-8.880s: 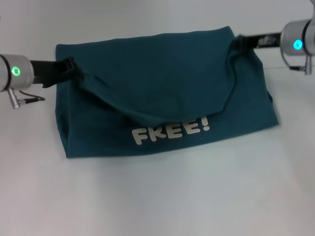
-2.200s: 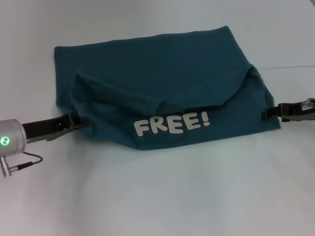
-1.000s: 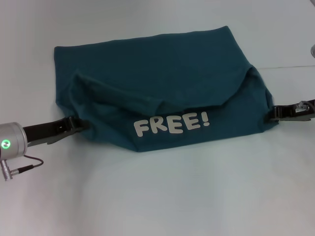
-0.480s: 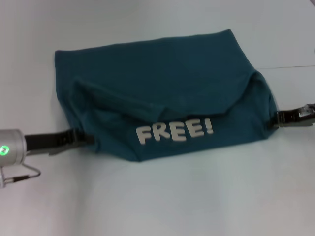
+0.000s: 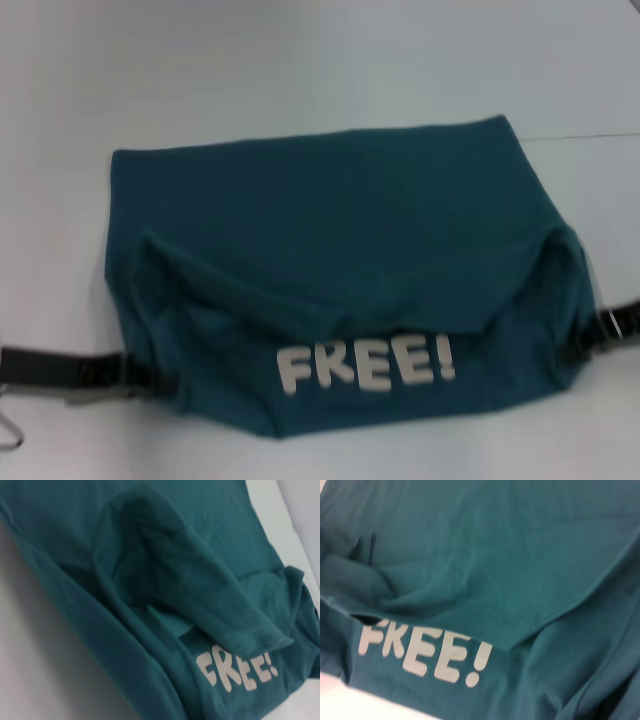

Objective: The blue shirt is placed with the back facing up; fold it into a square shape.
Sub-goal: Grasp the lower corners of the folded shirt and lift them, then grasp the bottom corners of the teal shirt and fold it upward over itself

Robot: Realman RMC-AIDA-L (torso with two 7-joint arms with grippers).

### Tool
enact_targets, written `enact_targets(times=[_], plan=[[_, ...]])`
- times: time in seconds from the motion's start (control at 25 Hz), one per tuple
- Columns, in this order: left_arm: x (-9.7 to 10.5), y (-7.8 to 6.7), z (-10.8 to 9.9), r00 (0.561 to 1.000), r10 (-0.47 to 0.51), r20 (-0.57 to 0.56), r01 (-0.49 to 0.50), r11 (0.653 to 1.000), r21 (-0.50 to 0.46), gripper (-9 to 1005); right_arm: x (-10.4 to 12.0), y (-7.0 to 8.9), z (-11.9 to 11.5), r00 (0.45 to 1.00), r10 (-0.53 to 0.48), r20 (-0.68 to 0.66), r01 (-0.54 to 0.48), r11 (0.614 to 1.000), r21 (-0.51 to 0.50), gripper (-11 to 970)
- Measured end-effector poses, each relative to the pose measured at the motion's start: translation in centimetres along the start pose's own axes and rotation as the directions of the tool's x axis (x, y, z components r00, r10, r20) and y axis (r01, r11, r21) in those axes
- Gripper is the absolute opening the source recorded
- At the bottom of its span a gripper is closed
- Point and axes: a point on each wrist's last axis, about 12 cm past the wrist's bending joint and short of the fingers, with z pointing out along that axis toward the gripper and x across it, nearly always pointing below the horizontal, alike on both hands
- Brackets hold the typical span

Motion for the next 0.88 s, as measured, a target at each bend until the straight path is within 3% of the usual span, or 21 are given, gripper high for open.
enact_targets(times=[0.28,0.48,0.72,0.88], plan=[[3.5,1.2,-2.1,0.991,-0.061,-0.120,0.061,0.998,-0.002,3,3.3,0.3,0.4,0.987,-0.001,-0.163,-0.014,0.996,-0.088,23],[5.4,1.8,-2.3,0.978,-0.083,-0.192,0.081,0.997,-0.017,3,4.6,0.2,0.2,0.978,0.000,-0.210,-0.027,0.992,-0.125,23],[6.1,2.0,-2.4,0.971,-0.088,-0.222,0.087,0.996,-0.014,3,5.6,-0.2,0.2,0.973,-0.011,-0.229,-0.025,0.988,-0.152,24],[6.0,1.4,-3.0,0.974,-0.034,-0.222,0.047,0.997,0.054,3,5.7,-0.3,-0.2,0.980,-0.038,-0.198,-0.003,0.979,-0.202,24]])
